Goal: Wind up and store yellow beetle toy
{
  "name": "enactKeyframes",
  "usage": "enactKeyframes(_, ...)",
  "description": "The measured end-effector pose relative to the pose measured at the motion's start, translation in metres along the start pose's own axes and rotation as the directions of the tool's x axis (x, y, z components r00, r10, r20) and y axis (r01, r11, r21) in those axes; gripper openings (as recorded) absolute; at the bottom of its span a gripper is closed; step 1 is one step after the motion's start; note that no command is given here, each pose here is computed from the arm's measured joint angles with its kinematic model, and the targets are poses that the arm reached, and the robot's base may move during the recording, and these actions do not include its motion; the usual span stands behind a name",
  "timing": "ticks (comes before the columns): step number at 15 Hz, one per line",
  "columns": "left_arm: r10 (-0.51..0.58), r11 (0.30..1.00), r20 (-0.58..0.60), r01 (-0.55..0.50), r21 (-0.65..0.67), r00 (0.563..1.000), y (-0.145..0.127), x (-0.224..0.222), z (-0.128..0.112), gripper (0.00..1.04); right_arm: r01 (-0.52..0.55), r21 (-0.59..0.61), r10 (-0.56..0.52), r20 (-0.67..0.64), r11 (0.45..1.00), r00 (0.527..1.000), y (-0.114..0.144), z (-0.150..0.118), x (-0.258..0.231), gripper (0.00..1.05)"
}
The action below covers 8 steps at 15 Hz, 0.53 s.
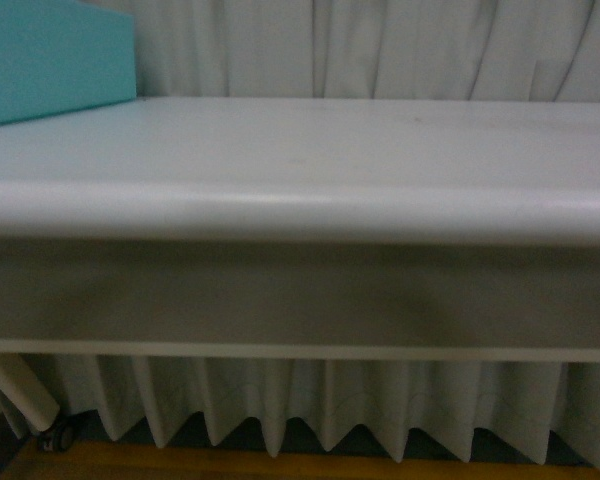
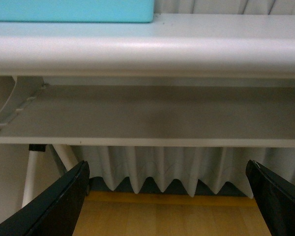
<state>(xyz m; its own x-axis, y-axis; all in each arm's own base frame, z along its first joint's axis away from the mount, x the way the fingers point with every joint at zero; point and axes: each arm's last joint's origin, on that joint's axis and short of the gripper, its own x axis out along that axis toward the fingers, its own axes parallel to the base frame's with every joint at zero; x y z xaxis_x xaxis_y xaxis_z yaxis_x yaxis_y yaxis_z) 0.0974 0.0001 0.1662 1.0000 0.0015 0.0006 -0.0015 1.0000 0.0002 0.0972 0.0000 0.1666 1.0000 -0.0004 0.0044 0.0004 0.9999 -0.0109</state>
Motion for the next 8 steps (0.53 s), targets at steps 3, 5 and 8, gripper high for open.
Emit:
enactKeyframes(3,0.001,1.000,0.001,-0.001,0.000,1.000,0.0000,0.0000,0.0001,0.98,0.000,0.000,0.000,-0.001,1.000,1.000,0.0000,-0.0001,0.0000,0.98)
enactKeyframes(5,0.001,1.000,0.000,-0.001,0.000,1.000,0.0000,0.0000,0.0000,0.98,0.000,0.000,0.000,0.000,1.000,1.000,0.0000,0.0000,0.0000,0.98)
enactKeyframes(8,0.001,1.000,0.001,-0.001,0.000,1.000,0.0000,0.0000,0.0001,0.98,0.000,0.000,0.000,-0.001,1.000,1.000,0.0000,-0.0001,0.0000,0.98)
